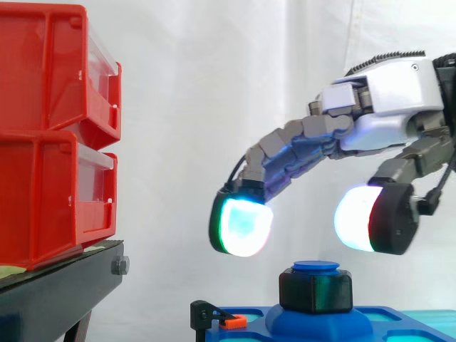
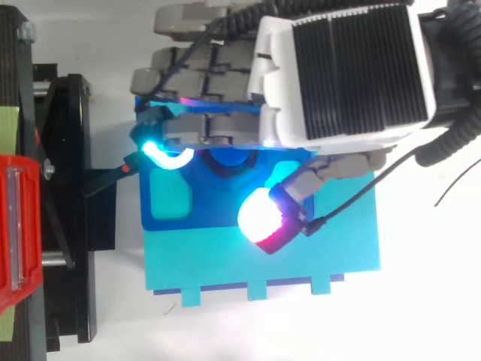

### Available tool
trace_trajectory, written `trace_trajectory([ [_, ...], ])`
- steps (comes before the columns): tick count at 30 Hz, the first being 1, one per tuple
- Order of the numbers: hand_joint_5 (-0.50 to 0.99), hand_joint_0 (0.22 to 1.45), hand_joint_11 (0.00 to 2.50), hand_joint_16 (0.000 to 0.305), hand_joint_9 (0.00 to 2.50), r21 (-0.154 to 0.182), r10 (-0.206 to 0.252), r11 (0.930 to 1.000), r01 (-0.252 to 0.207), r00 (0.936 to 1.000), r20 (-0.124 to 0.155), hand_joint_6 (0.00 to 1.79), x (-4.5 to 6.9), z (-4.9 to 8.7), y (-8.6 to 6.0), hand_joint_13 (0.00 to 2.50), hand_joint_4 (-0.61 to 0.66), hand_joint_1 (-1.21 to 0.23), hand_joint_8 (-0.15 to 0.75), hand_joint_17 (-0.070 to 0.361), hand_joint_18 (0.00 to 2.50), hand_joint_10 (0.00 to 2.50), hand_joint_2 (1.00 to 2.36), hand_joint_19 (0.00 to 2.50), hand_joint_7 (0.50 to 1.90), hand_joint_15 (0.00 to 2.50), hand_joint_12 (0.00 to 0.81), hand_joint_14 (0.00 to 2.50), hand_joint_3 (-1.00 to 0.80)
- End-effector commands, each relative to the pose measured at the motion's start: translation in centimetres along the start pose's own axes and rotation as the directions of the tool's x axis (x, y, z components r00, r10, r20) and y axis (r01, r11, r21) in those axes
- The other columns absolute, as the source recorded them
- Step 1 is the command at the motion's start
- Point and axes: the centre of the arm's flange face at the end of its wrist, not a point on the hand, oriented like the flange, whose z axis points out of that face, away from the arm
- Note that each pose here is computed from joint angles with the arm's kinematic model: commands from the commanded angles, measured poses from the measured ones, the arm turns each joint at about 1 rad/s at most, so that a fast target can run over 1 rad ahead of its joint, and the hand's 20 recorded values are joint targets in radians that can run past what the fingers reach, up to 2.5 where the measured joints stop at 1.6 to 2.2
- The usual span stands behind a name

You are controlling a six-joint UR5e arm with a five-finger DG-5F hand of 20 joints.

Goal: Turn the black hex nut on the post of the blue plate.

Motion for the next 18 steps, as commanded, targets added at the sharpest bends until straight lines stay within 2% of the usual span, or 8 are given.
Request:
trace_trajectory([
  [1,-0.22,0.43,0.0,0.057,0.29,0.014,-0.025,0.9996,0.026,0.9995,-0.021,0.5,-1.3,-1.0,0.4,0.28,0.17,-0.55,0.258,0.129,0.1,0.0,1.0,0.15,0.75,0.06,0.39,0.0,-0.5],
  [2,-0.22,0.43,0.0,0.057,0.29,0.017,-0.029,0.9994,0.029,0.9994,-0.02,0.5,-1.4,-1.1,0.4,0.28,0.17,-0.55,0.258,0.128,0.09,0.0,1.0,0.15,0.75,0.06,0.39,0.0,-0.5],
  [3,-0.22,0.43,0.0,0.057,0.29,0.029,-0.034,0.999,0.034,0.9994,-0.01,0.5,-2.3,-1.5,0.6,0.27,0.17,-0.55,0.259,0.128,0.08,0.0,1.0,0.15,0.75,0.06,0.389,0.0,-0.5],
  [4,-0.22,0.43,0.0,0.057,0.29,0.032,-0.033,0.9989,0.034,0.9994,-0.011,0.5,-2.4,-1.5,0.6,0.27,0.17,-0.55,0.258,0.128,0.08,0.0,1.0,0.15,0.75,0.06,0.389,0.0,-0.5],
  [5,-0.22,0.43,0.0,0.057,0.29,0.035,-0.034,0.9988,0.034,0.9994,-0.007,0.5,-3.1,-1.9,0.7,0.27,0.17,-0.54,0.259,0.128,0.08,0.0,1.0,0.15,0.76,0.06,0.389,0.0,-0.5],
  [11,-0.22,0.43,0.0,0.057,0.29,0.046,-0.029,0.9985,0.031,0.9988,-0.038,0.5,-3.4,-2.8,0.9,0.27,0.18,-0.54,0.26,0.127,0.07,0.0,1.0,0.15,0.78,0.06,0.389,0.0,-0.5],
  [14,-0.21,0.43,0.0,0.056,0.29,0.047,-0.029,0.9984,0.031,0.9988,-0.04,0.5,-4.0,-3.2,1.1,0.26,0.18,-0.54,0.259,0.127,0.07,0.0,1.0,0.15,0.78,0.06,0.386,0.0,-0.5],
  [18,-0.21,0.43,0.0,0.056,0.3,0.07,-0.025,0.9971,0.028,0.999,-0.038,0.5,-4.8,-4.3,1.1,0.26,0.19,-0.54,0.258,0.127,0.06,0.0,1.0,0.14,0.77,0.06,0.387,0.0,-0.5],
])
